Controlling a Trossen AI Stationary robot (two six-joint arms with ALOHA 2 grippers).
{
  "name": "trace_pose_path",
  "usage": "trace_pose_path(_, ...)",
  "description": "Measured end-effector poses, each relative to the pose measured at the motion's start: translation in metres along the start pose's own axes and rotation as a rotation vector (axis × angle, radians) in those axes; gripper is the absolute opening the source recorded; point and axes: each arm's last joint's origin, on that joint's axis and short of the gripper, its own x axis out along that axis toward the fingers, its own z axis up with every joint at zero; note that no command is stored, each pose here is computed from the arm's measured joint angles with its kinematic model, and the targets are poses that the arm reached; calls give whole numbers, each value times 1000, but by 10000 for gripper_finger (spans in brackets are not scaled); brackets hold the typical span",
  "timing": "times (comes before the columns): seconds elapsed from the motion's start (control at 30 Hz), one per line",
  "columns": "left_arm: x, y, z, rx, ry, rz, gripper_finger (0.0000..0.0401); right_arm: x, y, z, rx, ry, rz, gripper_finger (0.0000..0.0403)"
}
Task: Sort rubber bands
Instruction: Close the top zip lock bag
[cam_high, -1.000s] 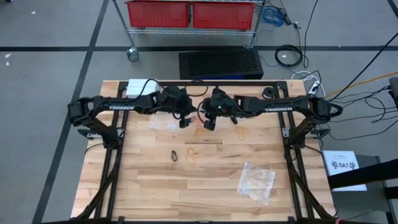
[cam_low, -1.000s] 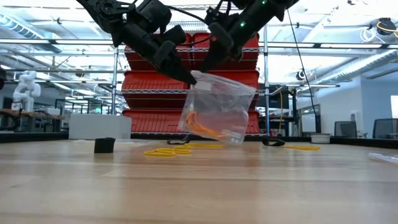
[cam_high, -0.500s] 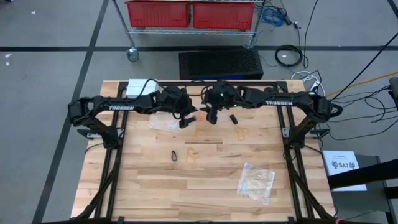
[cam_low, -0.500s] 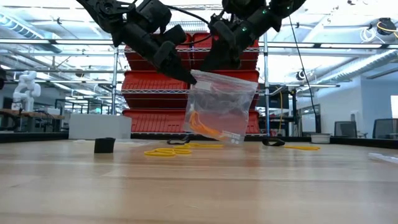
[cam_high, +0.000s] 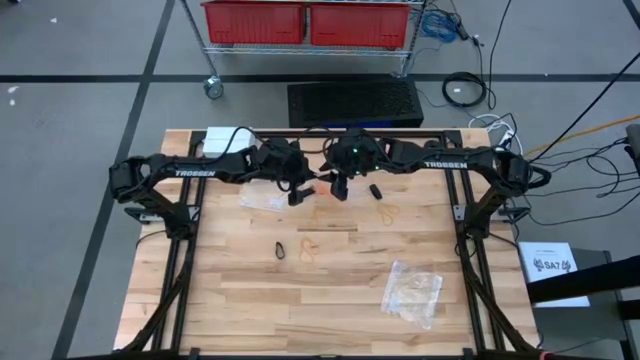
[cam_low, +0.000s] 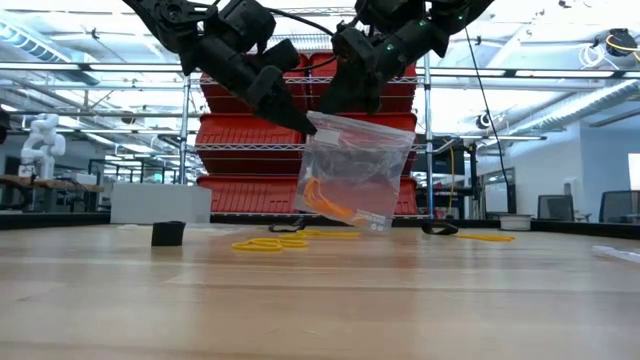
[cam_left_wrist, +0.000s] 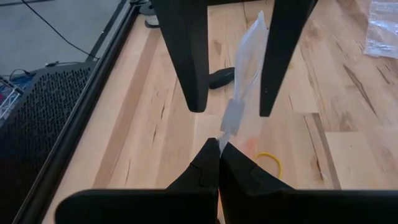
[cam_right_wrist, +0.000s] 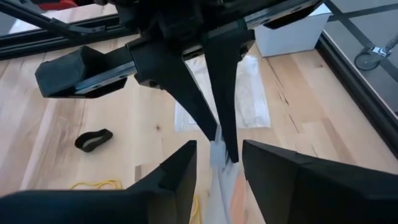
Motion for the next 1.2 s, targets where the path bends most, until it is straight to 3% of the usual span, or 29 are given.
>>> trace_pose_path(0.3, 0, 0, 0, -1, -2, 1, 0, 1, 0, -1, -4, 5, -10, 75)
trace_pose_path(0.87, 0, 1, 2, -22, -23, 8, 0, 1, 0, -3, 2, 24, -26, 85)
trace_pose_path(1.2, 0, 2, 2, -26, -22, 10, 0, 1, 0, -4, 10, 45, -27, 9)
